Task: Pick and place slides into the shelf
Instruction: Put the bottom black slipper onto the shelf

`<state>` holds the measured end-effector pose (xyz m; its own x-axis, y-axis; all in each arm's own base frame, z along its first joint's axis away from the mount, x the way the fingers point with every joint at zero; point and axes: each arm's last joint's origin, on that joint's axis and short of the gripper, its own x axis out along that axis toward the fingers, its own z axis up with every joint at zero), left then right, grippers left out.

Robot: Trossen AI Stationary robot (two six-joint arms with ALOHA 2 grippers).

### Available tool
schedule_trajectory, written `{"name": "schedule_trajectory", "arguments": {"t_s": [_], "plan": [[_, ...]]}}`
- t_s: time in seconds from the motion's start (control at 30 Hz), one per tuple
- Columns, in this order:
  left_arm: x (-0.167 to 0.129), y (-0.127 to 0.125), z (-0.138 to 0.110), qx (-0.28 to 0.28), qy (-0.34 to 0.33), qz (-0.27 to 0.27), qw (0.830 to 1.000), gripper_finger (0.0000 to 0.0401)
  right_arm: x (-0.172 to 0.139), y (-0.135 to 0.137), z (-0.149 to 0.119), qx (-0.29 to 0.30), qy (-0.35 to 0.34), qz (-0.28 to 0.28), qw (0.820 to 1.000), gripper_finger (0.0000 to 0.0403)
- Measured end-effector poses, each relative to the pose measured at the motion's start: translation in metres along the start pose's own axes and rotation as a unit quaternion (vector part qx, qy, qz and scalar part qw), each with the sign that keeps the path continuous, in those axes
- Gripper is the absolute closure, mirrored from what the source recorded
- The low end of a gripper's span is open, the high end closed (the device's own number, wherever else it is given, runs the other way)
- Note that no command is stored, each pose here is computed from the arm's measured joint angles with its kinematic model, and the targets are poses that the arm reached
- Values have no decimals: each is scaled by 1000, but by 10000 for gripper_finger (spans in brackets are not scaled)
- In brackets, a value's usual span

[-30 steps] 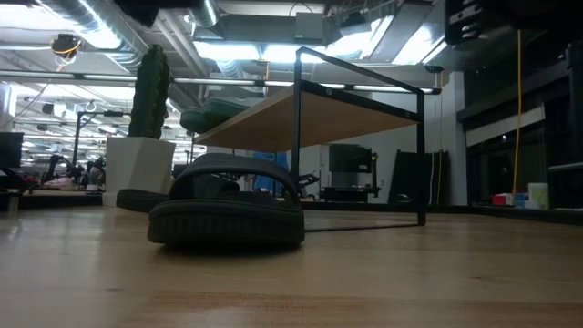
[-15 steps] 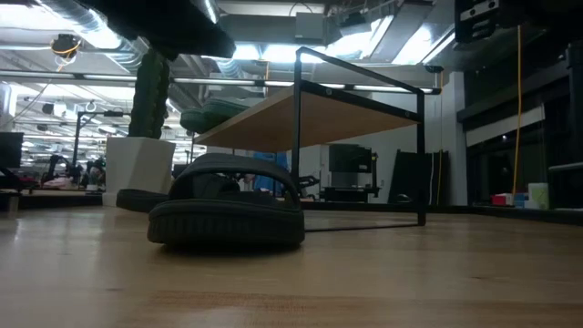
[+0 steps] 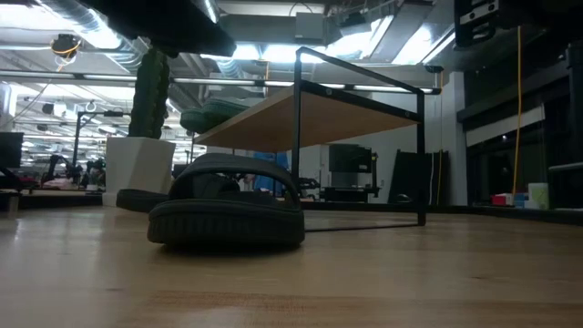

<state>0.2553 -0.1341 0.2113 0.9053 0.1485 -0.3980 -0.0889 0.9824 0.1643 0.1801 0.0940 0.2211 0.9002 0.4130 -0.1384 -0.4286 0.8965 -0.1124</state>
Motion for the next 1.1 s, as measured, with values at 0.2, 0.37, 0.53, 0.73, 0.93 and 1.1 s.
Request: {"name": "schedule_trajectory", "arguments": {"t_s": [0.2,0.37,0.53,0.73,0.93,1.1], "plan": [[0,0,1,-4,-5,0,1000,357,0,0,0,0,0,0,1000,400],[1,1,1,-4,-4,1,1000,357,0,0,0,-1,0,0,1000,400],[3,5,2,-11,-3,10,1000,357,0,0,0,-2,0,0,1000,400],[6,9,2,-15,-2,16,1000,357,0,0,-1,-2,2,0,1000,400],[6,9,2,-15,-2,16,1000,346,0,0,-1,-2,4,0,1000,400],[6,9,2,-16,-2,16,1000,294,0,0,-1,-2,4,0,1000,400]]}}
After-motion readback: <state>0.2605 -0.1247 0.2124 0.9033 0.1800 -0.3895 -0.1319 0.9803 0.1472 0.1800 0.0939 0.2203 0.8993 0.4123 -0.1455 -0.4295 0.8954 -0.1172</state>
